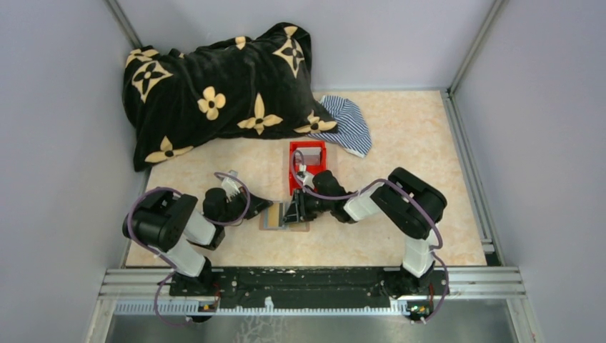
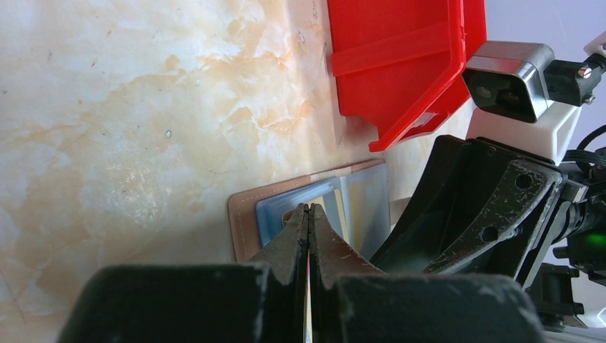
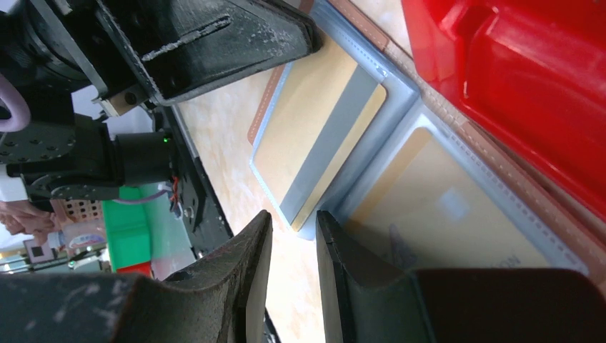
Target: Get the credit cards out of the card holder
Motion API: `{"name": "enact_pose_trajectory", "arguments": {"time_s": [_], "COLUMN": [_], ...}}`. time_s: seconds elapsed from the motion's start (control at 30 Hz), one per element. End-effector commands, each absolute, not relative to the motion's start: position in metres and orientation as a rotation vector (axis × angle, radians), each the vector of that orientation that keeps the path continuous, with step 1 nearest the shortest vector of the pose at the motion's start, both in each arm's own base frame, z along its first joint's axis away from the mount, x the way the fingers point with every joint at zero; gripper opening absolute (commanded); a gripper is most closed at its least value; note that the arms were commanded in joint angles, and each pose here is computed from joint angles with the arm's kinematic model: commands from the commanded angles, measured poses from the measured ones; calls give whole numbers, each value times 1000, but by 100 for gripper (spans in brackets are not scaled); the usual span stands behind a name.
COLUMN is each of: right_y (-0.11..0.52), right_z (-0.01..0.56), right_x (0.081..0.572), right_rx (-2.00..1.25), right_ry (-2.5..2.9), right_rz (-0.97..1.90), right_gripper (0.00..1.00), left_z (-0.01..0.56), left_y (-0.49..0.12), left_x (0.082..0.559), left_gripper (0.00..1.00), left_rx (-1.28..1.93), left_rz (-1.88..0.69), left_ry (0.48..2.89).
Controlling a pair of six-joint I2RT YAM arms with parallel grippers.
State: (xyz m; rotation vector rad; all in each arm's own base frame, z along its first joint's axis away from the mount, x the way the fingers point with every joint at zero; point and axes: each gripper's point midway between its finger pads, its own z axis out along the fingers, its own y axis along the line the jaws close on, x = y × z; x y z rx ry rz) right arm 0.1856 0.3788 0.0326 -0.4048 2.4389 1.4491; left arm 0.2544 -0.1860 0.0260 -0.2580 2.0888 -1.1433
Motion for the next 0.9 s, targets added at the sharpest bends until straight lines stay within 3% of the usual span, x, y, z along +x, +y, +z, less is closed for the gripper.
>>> {"name": "enact_pose_trajectory", "arguments": {"time_s": [0.0, 0.87], "right_y": [397, 411], "right_z": [53, 59], "right_x": [187, 199], "right_rx": [-420, -254], "right_ry": [2338, 2293], "right_rz": [1566, 1685], "right_gripper": [30, 31], "left_z": [-26, -24], "left_y": [-168, -167], "left_x": [219, 212], "left_gripper": [0, 0], "left_rx": [-330, -330], "left_rz": [-1023, -1023], "left_ry": [2319, 2315]}}
